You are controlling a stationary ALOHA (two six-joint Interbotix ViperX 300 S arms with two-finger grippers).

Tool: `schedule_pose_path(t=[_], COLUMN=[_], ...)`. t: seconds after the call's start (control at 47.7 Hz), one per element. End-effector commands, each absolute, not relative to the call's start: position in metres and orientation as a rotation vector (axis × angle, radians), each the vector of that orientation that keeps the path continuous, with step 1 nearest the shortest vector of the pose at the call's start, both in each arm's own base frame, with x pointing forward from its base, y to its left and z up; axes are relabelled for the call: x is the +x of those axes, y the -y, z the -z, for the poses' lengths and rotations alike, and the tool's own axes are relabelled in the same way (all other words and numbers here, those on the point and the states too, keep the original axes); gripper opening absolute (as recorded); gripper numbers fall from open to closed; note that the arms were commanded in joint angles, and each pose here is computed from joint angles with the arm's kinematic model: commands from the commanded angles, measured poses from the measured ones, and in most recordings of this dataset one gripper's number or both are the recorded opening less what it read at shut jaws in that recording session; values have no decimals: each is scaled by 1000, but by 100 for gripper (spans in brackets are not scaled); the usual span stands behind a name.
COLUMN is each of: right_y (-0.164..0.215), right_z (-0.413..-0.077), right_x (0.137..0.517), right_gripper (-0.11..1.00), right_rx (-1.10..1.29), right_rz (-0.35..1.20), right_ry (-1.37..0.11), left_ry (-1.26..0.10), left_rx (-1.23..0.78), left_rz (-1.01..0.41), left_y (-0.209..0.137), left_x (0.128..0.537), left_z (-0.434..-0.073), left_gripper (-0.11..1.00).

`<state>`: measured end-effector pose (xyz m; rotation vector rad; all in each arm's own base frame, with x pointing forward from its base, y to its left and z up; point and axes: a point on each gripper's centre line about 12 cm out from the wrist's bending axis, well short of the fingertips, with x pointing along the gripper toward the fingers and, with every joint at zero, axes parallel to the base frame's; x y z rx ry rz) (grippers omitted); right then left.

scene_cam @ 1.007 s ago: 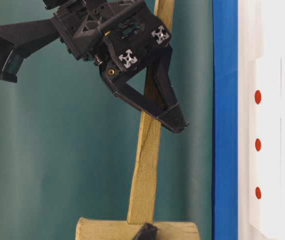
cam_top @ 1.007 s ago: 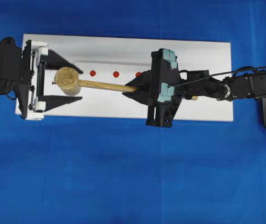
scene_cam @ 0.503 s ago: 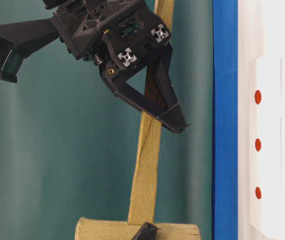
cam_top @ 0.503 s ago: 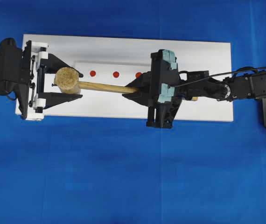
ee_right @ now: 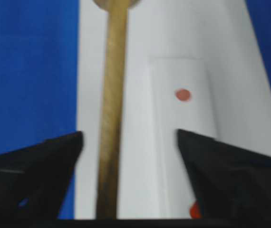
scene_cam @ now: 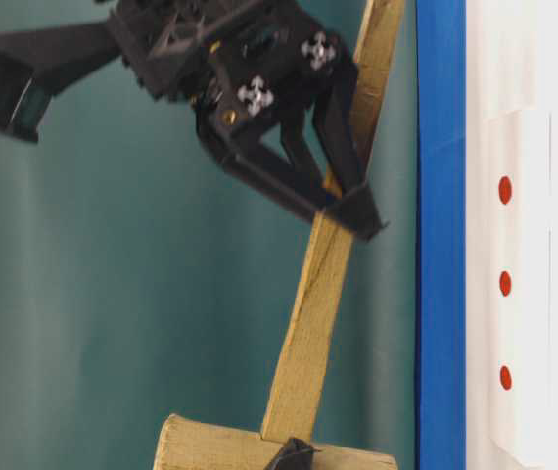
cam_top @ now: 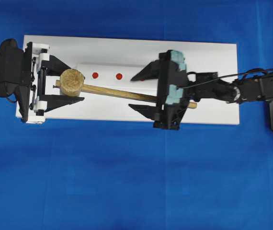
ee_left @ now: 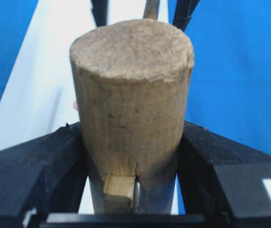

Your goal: Hit the mark with a hammer.

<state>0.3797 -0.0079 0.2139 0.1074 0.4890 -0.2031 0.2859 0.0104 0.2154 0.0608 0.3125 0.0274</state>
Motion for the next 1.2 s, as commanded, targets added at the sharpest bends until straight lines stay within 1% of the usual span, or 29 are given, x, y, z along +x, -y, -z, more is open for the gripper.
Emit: schedule_pose_path(t=[0.0, 0.042, 0.147, 0.252, 0.398, 0.566, 0.734, 0.923, 1.028, 1.174], right_y=[9, 10, 9, 7, 7, 6, 7, 8, 9, 9], right_z=[-229, -230, -232, -233, -233, -232, -233, -233, -233, -234], right_x=[373, 368, 362, 361, 363, 363, 362, 363, 363, 366], right_gripper=[90, 93, 88, 88, 88, 88, 88, 88, 88, 88], right_rx=[106, 107, 108, 106, 98, 91, 80, 62, 53, 20], right_rz=[218, 224, 222, 216, 212, 212, 215, 214, 224, 222], right_ry=[-443, -439, -433, -431, -431, -432, -431, -432, -427, -420], left_ry=[-279, -279, -279, -279, -269, -254, -257, -276, -286, -287], left_rx=[56, 57, 54, 43, -62, -334, -716, -1051, -1141, -1157], left_rz=[-29, -28, -29, -33, -51, -88, -145, -207, -221, -205], left_y=[-10, -10, -10, -10, -11, -12, -12, -10, -8, -3], left_x=[288, 287, 287, 288, 289, 291, 293, 292, 291, 293], left_z=[-224, -225, -225, -225, -228, -230, -228, -223, -222, -225], left_gripper=[46, 46, 46, 46, 46, 46, 46, 46, 46, 46])
